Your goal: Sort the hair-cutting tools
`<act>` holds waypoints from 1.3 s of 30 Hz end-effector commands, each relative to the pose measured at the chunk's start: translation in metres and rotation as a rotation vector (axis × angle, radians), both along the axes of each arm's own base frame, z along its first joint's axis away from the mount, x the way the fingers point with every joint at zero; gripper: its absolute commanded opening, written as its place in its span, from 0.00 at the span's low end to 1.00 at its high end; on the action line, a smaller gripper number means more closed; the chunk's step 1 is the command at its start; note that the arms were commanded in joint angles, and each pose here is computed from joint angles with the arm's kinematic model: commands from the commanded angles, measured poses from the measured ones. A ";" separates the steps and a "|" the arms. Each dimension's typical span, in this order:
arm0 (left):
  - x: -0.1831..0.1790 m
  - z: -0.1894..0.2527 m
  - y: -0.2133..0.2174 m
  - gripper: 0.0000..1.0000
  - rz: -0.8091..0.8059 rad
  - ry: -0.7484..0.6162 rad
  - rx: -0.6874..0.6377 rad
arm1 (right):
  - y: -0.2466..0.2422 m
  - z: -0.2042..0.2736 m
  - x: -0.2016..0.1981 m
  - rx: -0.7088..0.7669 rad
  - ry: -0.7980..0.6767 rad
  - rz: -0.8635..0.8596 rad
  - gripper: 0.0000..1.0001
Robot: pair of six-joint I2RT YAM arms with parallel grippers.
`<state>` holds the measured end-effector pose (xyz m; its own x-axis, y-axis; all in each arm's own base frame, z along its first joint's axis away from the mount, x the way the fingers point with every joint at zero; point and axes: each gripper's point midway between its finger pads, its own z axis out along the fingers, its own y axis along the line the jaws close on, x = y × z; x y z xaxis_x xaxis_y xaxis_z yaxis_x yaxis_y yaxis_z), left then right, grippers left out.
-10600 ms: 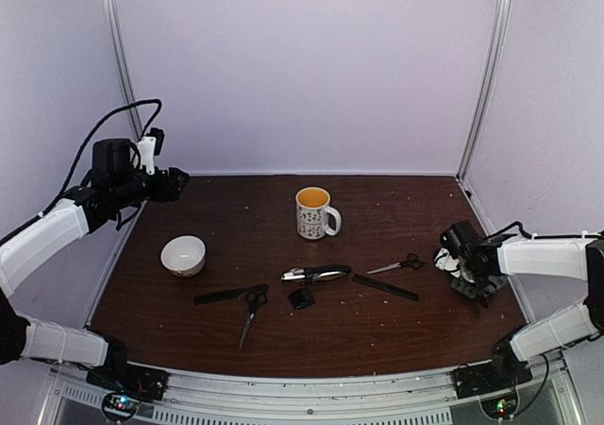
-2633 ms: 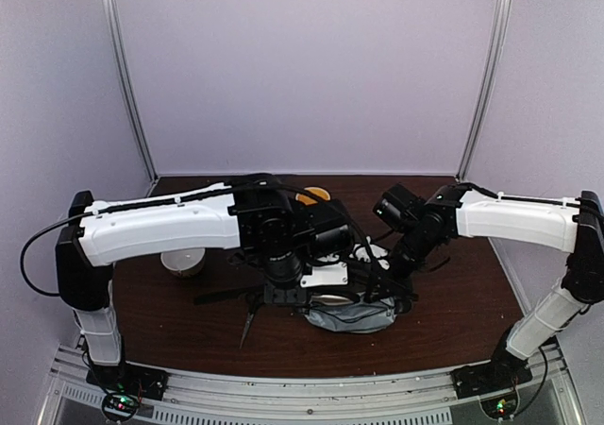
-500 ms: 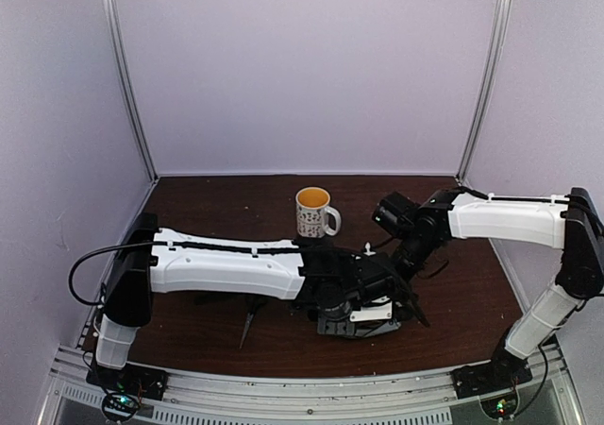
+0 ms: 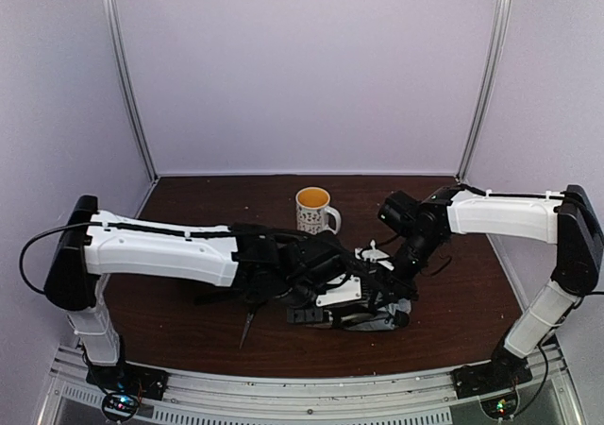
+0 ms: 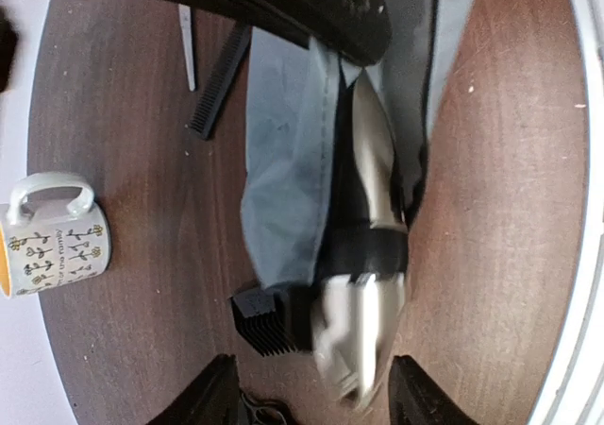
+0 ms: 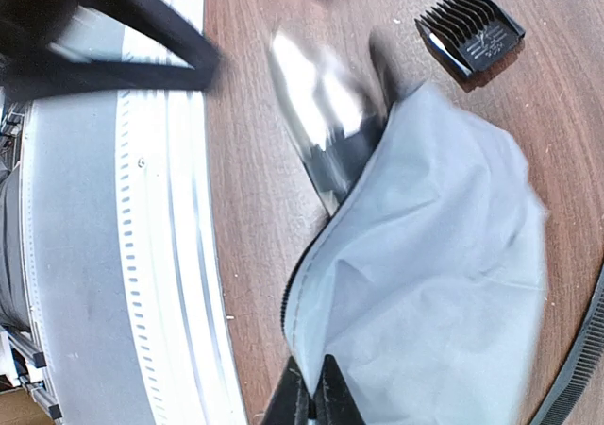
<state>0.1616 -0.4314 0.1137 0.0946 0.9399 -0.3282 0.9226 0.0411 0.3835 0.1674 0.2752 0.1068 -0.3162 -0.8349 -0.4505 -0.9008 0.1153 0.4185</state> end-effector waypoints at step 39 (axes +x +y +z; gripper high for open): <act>0.020 -0.066 -0.025 0.21 0.150 0.456 -0.443 | -0.033 0.024 0.013 -0.053 -0.210 -0.061 0.37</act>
